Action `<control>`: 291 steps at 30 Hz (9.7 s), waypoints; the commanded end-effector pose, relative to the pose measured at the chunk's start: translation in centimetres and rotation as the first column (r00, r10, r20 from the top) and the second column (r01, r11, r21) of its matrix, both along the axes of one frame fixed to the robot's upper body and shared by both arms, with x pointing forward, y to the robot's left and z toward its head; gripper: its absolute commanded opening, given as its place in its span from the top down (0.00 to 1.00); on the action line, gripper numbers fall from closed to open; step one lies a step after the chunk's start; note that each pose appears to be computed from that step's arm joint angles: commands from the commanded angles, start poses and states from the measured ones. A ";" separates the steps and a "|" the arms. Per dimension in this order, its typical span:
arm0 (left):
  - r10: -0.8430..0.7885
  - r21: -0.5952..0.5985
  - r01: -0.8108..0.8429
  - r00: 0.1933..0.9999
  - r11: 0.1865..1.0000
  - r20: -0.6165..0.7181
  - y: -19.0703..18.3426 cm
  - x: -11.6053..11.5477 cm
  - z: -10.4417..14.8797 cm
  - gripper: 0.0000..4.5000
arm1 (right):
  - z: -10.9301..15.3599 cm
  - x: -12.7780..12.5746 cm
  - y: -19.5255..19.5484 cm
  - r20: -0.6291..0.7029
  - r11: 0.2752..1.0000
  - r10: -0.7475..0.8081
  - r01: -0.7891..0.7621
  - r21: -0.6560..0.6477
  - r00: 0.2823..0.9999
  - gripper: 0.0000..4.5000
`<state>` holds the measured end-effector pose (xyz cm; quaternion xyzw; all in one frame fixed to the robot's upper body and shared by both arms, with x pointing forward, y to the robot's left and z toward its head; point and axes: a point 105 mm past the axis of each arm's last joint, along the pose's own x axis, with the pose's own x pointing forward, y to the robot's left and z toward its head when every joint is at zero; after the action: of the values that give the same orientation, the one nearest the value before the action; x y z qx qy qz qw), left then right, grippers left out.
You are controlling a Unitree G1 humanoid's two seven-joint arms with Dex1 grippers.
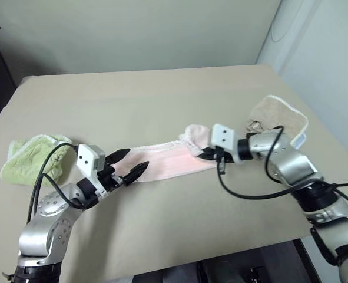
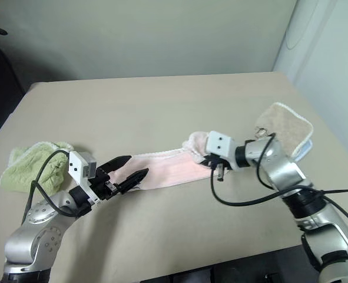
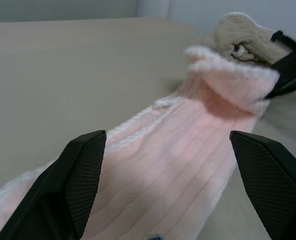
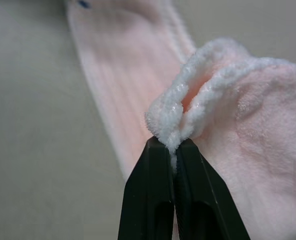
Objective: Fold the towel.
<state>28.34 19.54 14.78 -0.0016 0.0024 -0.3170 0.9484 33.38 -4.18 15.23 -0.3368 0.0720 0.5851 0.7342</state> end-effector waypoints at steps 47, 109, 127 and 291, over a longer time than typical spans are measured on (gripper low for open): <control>0.294 -0.522 -0.744 0.654 0.418 -0.697 3.0 -4.7 -8.0 0.02 | -4.7 5.5 0.1 -0.199 0.921 -0.198 0.252 0.296 0.960 1.00; 0.487 -0.501 -0.767 0.641 0.401 -0.593 3.4 -4.1 -2.2 0.22 | -4.1 5.6 -0.4 -0.172 0.894 -0.243 0.289 0.343 0.955 1.00; 0.443 -0.405 -0.832 0.547 0.379 -0.710 3.1 -2.4 -5.4 0.00 | -4.5 5.6 0.4 -0.169 0.911 -0.209 0.254 0.324 0.963 1.00; 0.629 -0.619 -0.746 0.608 0.245 -0.484 20.1 -5.7 2.5 1.00 | 3.7 5.3 -9.4 -0.178 0.646 -0.442 0.449 0.617 0.879 1.00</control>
<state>22.89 40.32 16.23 -0.4466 -0.0557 0.1873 0.8732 38.77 -13.79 17.26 -0.0202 -0.0196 0.3671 0.9298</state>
